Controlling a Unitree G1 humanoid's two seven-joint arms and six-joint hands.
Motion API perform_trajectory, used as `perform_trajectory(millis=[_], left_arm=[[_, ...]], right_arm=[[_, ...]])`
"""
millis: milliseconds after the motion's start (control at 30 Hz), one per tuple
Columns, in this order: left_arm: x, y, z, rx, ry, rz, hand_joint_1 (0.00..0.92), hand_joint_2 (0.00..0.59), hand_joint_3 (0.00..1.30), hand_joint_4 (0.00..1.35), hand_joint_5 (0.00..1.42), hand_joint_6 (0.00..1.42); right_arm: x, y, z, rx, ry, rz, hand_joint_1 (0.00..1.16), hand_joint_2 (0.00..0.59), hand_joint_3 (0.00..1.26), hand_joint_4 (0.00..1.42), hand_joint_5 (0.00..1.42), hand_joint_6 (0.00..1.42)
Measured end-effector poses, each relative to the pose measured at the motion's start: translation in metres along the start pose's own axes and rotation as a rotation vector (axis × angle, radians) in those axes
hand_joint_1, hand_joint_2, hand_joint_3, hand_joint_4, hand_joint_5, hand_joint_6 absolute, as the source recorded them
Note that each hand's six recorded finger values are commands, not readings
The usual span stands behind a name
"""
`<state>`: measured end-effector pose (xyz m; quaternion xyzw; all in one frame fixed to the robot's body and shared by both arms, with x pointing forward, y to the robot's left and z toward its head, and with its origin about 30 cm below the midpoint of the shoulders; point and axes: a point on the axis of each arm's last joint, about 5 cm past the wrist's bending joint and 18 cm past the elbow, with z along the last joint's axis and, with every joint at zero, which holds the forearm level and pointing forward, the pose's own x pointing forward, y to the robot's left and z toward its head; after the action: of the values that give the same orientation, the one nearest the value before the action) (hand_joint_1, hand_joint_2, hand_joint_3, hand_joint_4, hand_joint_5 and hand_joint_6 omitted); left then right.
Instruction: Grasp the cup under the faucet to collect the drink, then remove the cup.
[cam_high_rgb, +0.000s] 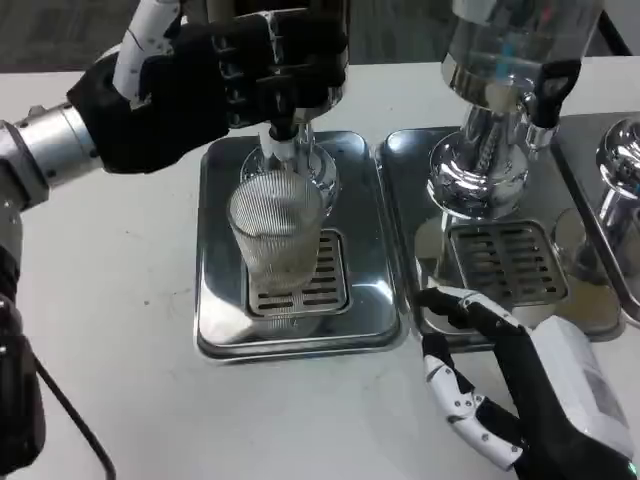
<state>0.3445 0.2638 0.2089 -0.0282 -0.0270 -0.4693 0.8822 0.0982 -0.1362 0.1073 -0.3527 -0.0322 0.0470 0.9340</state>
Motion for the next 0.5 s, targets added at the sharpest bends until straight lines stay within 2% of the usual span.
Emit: perform_trajectory(millis=[233,500], left_arm=[[0.0002,-0.0001,0.0017,0.043,-0.003,-0.001,0.0,0.091,0.33,0.2,0.2,0.12],[0.0004,-0.0004,0.0027,0.074,0.008,-0.005,0.0,0.09,0.35,0.21,0.2,0.12]], right_arm=[[-0.0002,-0.0002,-0.0005,0.005,0.006,0.0,0.4,0.47,0.34,0.29,0.3,0.25],[-0.0004,-0.0013,-0.0023,0.015,0.026,0.007,0.4,0.47,0.34,0.29,0.3,0.24]])
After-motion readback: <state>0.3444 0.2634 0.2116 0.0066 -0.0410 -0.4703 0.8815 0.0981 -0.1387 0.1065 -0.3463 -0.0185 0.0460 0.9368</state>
